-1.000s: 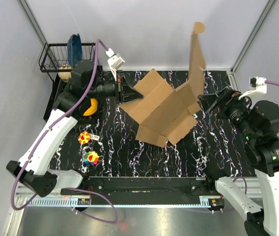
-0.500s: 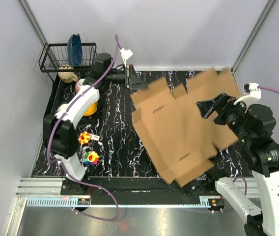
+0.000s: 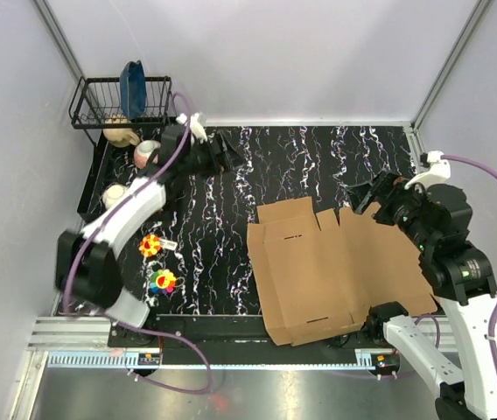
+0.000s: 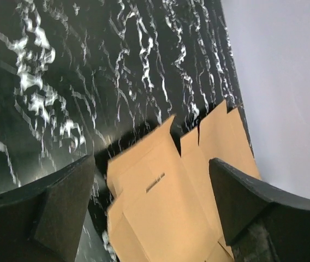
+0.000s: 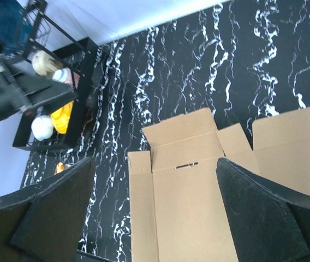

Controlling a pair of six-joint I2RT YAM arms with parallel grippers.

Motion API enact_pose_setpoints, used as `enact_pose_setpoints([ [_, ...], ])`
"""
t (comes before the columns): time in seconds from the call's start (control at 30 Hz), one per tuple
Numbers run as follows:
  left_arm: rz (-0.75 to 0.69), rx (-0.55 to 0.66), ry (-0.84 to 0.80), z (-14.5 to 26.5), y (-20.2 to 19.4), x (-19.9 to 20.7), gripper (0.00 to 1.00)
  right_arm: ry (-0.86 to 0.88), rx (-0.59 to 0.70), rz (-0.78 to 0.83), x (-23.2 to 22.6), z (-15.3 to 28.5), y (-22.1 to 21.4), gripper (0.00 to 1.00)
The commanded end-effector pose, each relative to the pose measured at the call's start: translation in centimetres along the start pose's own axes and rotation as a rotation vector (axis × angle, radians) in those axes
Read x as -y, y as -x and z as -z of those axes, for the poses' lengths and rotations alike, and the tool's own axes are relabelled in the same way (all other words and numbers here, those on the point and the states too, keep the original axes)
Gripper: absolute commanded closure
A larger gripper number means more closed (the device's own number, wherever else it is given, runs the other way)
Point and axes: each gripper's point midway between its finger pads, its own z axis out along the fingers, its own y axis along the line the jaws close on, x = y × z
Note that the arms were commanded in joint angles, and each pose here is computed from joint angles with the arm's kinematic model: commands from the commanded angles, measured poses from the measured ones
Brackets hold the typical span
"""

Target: Fold the paper box

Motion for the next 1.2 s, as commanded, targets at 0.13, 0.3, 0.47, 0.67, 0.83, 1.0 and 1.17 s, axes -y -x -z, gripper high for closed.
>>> enact_pose_setpoints([
  [0.13,0.234,0.248,0.413,5.6,-12.9,-2.9,0.15,-0.003,-0.039,-0.014,1.0,-2.5,-2.3,0.02],
  [0.3,0.277,0.156,0.448,5.0,-20.2,-4.3,0.17,0.013,-0.072,-0.038,0.9,-3.2,-3.4,0.02],
  [0.47,0.292,0.030,0.395,3.4,-25.3,-4.3,0.20,0.009,-0.075,-0.048,1.2,-3.1,-3.9,0.02],
  [0.67,0.243,-0.062,0.257,1.3,-27.7,-2.2,0.29,-0.001,-0.088,-0.053,1.6,-3.1,-4.7,0.03],
  [0.83,0.238,-0.148,0.178,-0.4,-29.6,-1.2,0.46,-0.009,-0.104,-0.055,1.9,-3.3,-5.1,0.03],
  [1.0,0.184,-0.198,0.062,-0.7,-29.3,1.2,0.79,-0.014,-0.096,-0.044,2.0,-3.3,-5.0,0.03],
  [1.17,-0.008,0.011,0.055,3.0,-18.5,3.5,1.00,-0.039,-0.011,0.017,1.7,-1.8,-1.8,0.02],
])
